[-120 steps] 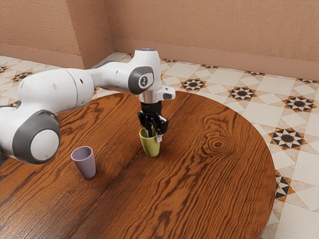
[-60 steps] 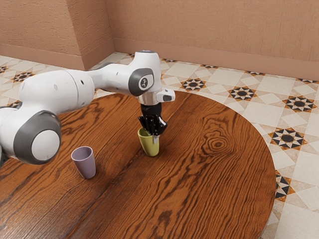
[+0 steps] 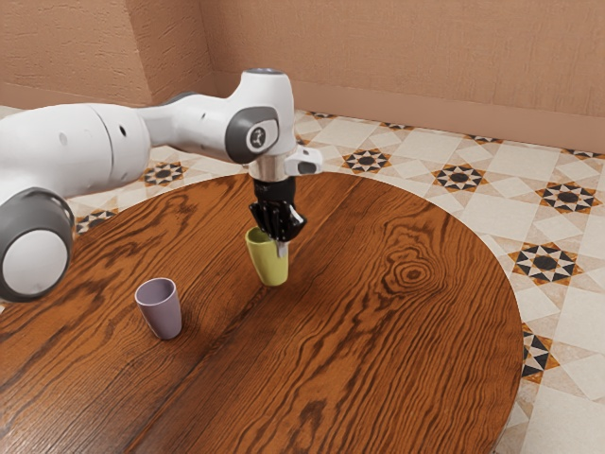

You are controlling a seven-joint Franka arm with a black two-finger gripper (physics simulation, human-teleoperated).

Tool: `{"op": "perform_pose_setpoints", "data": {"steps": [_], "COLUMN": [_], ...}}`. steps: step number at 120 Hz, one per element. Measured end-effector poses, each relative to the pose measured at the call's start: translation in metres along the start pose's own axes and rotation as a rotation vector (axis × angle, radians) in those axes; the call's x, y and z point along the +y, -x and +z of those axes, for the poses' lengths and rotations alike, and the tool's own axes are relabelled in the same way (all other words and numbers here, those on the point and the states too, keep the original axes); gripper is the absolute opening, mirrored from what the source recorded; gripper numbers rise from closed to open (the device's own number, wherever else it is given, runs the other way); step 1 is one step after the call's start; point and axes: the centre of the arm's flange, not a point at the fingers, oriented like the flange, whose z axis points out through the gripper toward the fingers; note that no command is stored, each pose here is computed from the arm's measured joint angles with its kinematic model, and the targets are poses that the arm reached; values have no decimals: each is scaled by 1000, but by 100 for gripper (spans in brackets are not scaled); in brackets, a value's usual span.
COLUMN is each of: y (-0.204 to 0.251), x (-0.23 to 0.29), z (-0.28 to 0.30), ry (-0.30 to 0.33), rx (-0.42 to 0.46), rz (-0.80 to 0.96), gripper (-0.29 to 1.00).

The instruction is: Place the right cup onto the left cup

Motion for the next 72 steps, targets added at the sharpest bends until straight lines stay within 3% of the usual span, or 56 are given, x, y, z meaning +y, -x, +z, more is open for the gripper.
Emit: {"op": "perform_pose_setpoints", "data": {"steps": [72], "y": [90], "x": [-16], "z": [-58], "ry": [-74], "rx": [47], "rz": [-99], "gripper": [-8]}}
